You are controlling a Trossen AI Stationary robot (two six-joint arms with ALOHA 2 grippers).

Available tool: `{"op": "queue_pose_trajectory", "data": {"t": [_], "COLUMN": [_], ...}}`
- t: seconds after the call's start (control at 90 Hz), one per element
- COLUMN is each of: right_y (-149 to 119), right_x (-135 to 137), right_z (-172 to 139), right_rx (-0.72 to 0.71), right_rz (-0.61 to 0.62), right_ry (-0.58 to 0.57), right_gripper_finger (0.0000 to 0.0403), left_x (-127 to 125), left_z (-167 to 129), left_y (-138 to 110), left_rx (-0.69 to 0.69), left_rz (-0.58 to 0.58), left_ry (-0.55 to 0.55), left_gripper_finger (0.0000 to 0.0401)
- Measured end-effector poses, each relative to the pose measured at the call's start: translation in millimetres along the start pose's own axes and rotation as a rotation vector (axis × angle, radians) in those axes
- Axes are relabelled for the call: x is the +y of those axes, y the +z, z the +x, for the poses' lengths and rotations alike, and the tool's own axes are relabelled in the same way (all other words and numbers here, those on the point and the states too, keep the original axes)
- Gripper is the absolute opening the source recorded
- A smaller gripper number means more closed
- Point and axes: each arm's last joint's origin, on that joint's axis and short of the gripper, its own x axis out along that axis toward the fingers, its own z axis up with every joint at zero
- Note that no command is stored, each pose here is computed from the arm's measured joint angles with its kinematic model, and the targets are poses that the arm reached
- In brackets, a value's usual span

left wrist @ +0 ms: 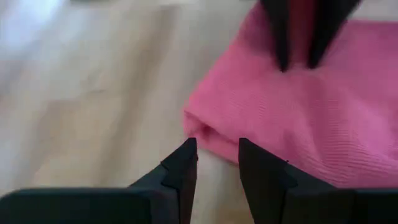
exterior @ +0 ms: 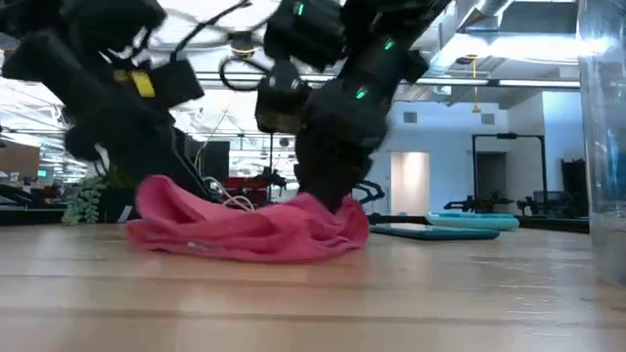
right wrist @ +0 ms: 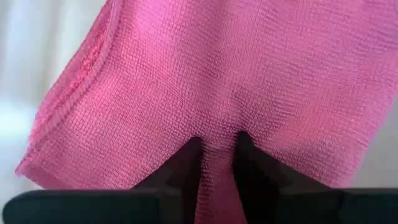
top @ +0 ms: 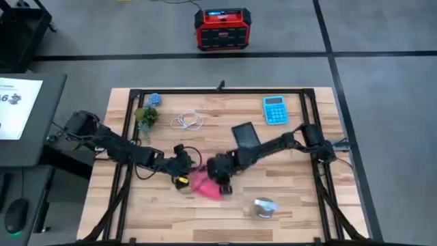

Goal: Apply microfiber cloth
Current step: Fold the pink microfiber cloth

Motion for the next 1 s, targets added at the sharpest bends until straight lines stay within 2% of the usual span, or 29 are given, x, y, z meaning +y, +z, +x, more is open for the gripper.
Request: {"op": "queue_pose_trajectory", "data": {"t": [0.067, 0.133, 0.311, 0.411, 0.489, 0.589, 0.778, 0.9, 1.0], "right_y": [-5, -8, -10, -2, 0, -1, -7, -6, 0], "right_x": [17, 32, 48, 55, 59, 58, 51, 57, 65], "right_z": [2, -2, -29, -54, -57, -40, -6, -13, -53], "right_rx": [0.028, 0.036, 0.019, -0.063, -0.098, -0.100, -0.046, -0.076, -0.165], "right_rz": [-0.007, -0.018, 0.050, 0.089, 0.069, 0.047, 0.074, 0.068, 0.050], "right_ry": [0.017, 0.024, -0.031, -0.034, -0.055, -0.055, -0.080, -0.100, -0.160], "right_gripper_finger": [0.0082, 0.0082, 0.0082, 0.0081, 0.0081, 0.0081, 0.0081, 0.0081, 0.0081], "left_x": [-10, -20, -34, -35, -32, -27, -26, -28, -30], "left_z": [-3, -7, -9, -7, -1, 11, 32, 30, 24], "left_y": [-4, -6, 10, 17, 18, 16, 4, 3, 7], "left_rx": [0.030, 0.016, -0.164, -0.219, -0.238, -0.225, -0.164, -0.152, -0.191], "left_rz": [-0.002, 0.004, 0.038, 0.082, 0.103, 0.124, 0.055, 0.033, 0.047], "left_ry": [-0.090, -0.128, -0.264, -0.355, -0.349, -0.341, -0.330, -0.341, -0.332], "left_gripper_finger": [0.0095, 0.0095, 0.0095, 0.0095, 0.0095, 0.0095, 0.0095, 0.0095, 0.0095]}}
